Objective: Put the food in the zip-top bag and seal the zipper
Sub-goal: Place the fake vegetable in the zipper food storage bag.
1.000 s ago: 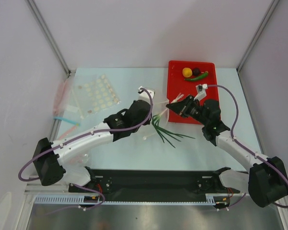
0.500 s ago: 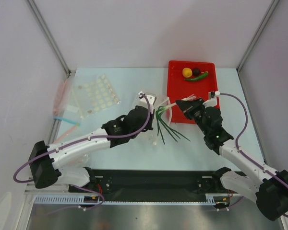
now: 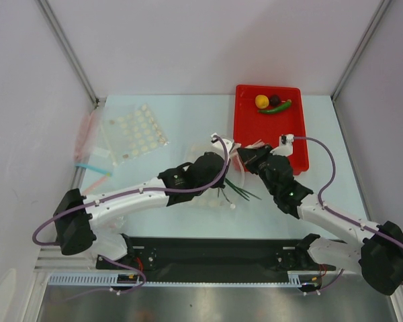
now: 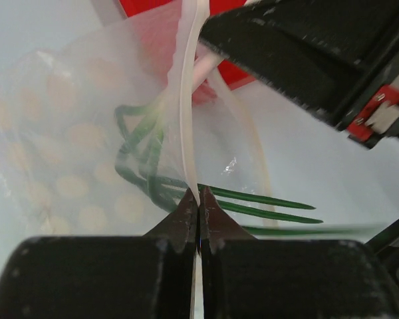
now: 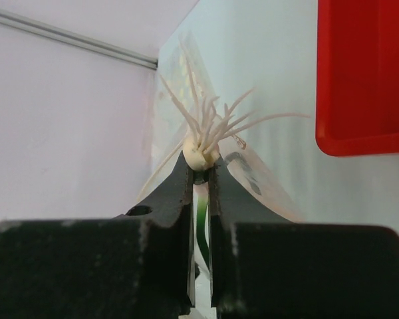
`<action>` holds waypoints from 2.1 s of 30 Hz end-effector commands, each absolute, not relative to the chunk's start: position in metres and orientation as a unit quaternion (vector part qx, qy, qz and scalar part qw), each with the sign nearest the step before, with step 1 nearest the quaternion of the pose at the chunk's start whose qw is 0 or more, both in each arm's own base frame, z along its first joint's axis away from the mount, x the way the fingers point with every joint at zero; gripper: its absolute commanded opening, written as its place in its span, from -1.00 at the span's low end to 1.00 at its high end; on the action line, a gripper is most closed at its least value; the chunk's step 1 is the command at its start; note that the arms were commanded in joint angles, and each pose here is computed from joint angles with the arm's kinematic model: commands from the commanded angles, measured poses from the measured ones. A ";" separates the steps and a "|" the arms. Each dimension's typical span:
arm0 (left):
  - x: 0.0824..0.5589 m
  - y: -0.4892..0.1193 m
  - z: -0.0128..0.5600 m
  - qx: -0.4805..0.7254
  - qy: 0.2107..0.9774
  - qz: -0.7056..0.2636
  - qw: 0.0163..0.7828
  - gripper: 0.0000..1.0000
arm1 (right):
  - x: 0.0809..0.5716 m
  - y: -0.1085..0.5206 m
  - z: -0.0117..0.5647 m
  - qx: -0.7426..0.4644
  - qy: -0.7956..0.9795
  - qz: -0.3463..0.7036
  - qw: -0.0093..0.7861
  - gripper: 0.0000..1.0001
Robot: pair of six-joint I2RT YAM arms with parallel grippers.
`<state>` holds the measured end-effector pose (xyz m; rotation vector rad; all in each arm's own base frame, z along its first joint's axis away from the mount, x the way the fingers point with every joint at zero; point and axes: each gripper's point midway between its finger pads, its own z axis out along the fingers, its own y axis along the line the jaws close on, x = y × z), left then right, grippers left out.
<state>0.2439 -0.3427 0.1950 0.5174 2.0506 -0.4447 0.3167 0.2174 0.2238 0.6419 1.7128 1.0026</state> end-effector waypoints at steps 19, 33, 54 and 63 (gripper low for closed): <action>0.253 -0.352 0.262 0.203 0.795 -0.279 0.499 -0.99 | 0.312 0.250 0.234 0.197 0.688 0.420 0.558 -1.00; 0.269 -0.334 0.266 0.186 0.794 -0.280 0.507 -0.99 | 0.296 0.272 0.244 0.107 0.667 0.427 0.601 -0.92; 0.267 -0.343 0.235 0.215 0.818 -0.261 0.465 -0.99 | 0.299 0.239 0.269 0.114 0.668 0.320 0.663 -0.74; 0.268 -0.338 0.242 0.205 0.817 -0.258 0.474 -0.99 | 0.299 0.238 0.269 0.106 0.674 0.307 0.664 -0.88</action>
